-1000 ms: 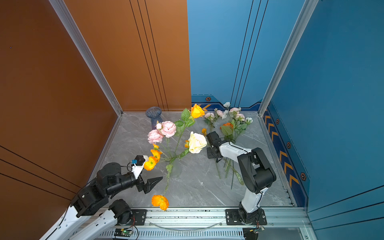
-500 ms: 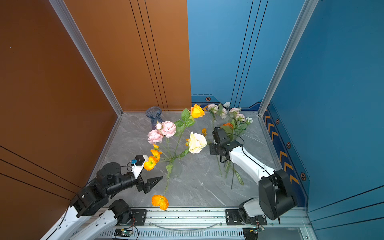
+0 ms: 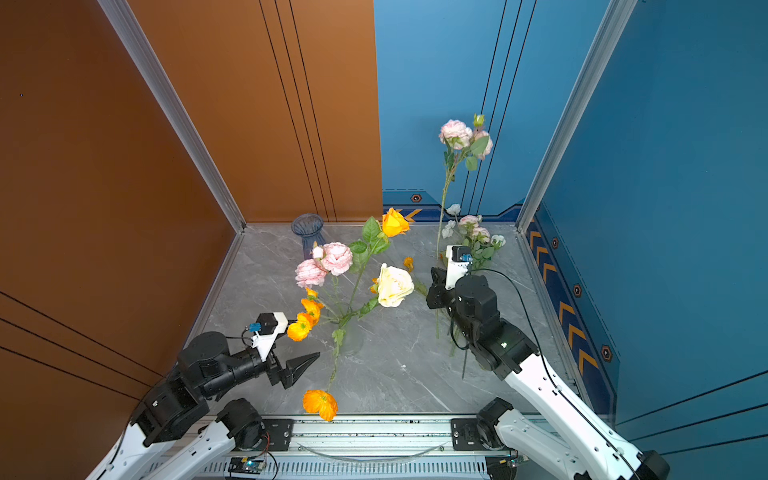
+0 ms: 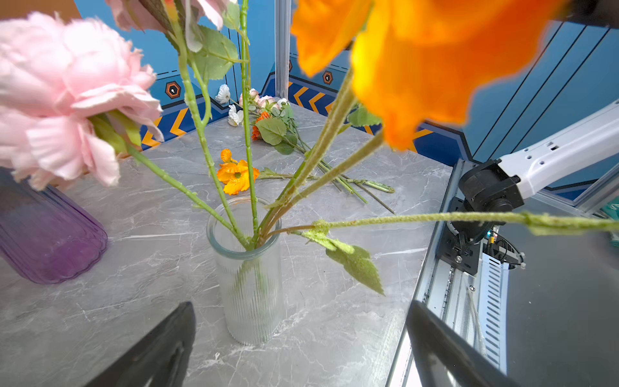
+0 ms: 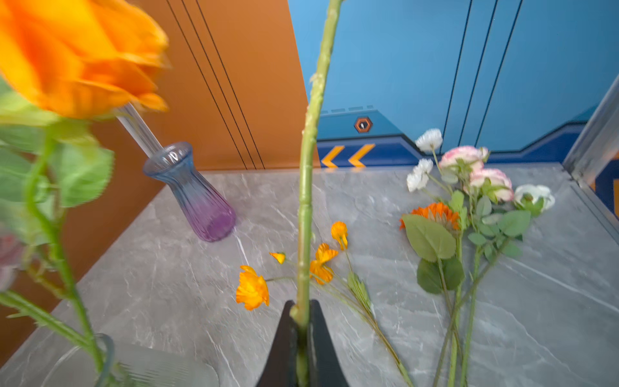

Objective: Arrange the flowers into the vase
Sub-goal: 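Lift the pink roses upright with the right gripper, then raise the pink roses with the right gripper while the left gripper reaches over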

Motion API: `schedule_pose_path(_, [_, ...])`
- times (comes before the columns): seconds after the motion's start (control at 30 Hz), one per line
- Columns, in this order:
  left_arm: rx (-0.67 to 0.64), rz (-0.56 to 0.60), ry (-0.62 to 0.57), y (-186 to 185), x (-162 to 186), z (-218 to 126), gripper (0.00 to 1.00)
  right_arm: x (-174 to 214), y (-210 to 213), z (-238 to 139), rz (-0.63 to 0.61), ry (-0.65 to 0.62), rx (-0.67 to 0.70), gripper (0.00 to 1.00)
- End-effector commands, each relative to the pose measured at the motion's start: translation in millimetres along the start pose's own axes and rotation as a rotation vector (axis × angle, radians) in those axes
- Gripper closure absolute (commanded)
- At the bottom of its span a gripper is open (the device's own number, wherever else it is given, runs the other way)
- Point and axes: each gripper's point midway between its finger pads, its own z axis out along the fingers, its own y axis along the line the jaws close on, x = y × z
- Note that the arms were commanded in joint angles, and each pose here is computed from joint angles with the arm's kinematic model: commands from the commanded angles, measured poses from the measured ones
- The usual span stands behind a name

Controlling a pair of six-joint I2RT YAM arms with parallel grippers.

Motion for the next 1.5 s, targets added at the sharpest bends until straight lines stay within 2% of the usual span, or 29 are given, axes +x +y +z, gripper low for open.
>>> schedule_pose_path(0.0, [0.005, 0.004, -0.043, -2, -10, -6, 0.02, -28, 9, -11, -0.017, -0.21, -0.007, 1.0])
schedule_pose_path(0.1, [0.009, 0.012, -0.066, -4, -12, -11, 0.02, -32, 28, -19, -0.061, -0.269, -0.081, 1.0])
schedule_pose_path(0.23, [0.006, 0.013, -0.098, -6, -17, -20, 0.02, -33, 46, -27, -0.143, -0.288, -0.123, 1.0])
schedule_pose_path(0.4, [-0.025, 0.015, -0.11, -2, -14, -25, 0.02, -29, 55, -29, -0.169, -0.301, -0.162, 1.0])
schedule_pose_path(0.57, [-0.016, 0.019, -0.108, -4, -15, -24, 0.02, -33, 65, -33, -0.166, -0.402, -0.205, 1.0])
schedule_pose_path(0.8, [-0.019, 0.07, -0.154, -8, -45, -39, 0.01, -45, 82, -30, -0.286, -0.435, -0.24, 1.0])
schedule_pose_path(1.0, [-0.019, 0.151, -0.259, -22, -98, -79, 0.03, -63, 89, -34, -0.42, -0.475, -0.219, 1.0])
schedule_pose_path(1.2, [0.016, 0.235, -0.417, -37, -187, -103, 0.04, -88, 107, -31, -0.541, -0.51, -0.219, 1.0])
schedule_pose_path(1.3, [0.01, 0.215, -0.508, -33, -229, -97, 0.03, -99, 114, -26, -0.58, -0.535, -0.214, 1.0])
schedule_pose_path(1.47, [0.063, 0.127, -0.546, -27, -284, -60, 0.08, -113, 128, -18, -0.657, -0.547, -0.223, 1.0])
